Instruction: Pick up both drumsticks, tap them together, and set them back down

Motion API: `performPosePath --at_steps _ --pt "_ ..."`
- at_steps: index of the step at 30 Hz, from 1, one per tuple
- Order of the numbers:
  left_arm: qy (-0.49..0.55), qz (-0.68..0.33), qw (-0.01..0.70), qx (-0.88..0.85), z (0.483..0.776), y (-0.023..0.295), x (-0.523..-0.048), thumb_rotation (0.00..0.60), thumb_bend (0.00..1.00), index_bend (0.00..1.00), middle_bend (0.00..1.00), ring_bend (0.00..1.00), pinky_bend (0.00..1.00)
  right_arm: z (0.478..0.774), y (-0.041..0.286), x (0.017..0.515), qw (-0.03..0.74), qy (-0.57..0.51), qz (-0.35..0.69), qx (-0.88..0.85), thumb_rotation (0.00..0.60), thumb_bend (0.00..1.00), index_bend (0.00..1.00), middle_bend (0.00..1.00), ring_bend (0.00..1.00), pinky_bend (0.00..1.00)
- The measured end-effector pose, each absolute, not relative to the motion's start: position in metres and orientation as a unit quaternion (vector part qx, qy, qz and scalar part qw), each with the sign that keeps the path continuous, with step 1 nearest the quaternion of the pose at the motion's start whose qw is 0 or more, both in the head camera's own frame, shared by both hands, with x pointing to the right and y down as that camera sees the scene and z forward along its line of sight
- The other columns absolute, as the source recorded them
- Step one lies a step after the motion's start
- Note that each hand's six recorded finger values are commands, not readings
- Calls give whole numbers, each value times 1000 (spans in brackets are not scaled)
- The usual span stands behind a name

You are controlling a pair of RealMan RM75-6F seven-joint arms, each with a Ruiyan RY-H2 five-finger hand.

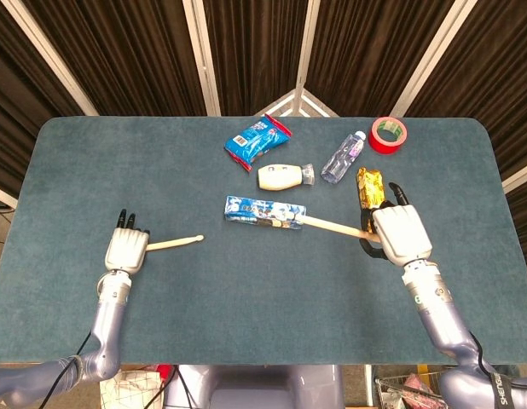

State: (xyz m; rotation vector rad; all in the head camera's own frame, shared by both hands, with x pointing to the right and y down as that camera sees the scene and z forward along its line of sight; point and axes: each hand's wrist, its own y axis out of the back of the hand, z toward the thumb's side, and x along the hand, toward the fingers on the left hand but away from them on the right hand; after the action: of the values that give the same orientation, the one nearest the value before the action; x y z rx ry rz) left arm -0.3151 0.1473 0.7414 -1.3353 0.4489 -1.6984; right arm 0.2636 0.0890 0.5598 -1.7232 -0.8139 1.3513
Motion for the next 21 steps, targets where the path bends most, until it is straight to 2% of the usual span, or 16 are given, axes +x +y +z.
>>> performPosePath --at_steps 21 --pt "174 -683 493 -511 735 144 -316 600 524 555 563 144 28 558 89 262 396 -321 532 -677 600 468 709 620 424 71"
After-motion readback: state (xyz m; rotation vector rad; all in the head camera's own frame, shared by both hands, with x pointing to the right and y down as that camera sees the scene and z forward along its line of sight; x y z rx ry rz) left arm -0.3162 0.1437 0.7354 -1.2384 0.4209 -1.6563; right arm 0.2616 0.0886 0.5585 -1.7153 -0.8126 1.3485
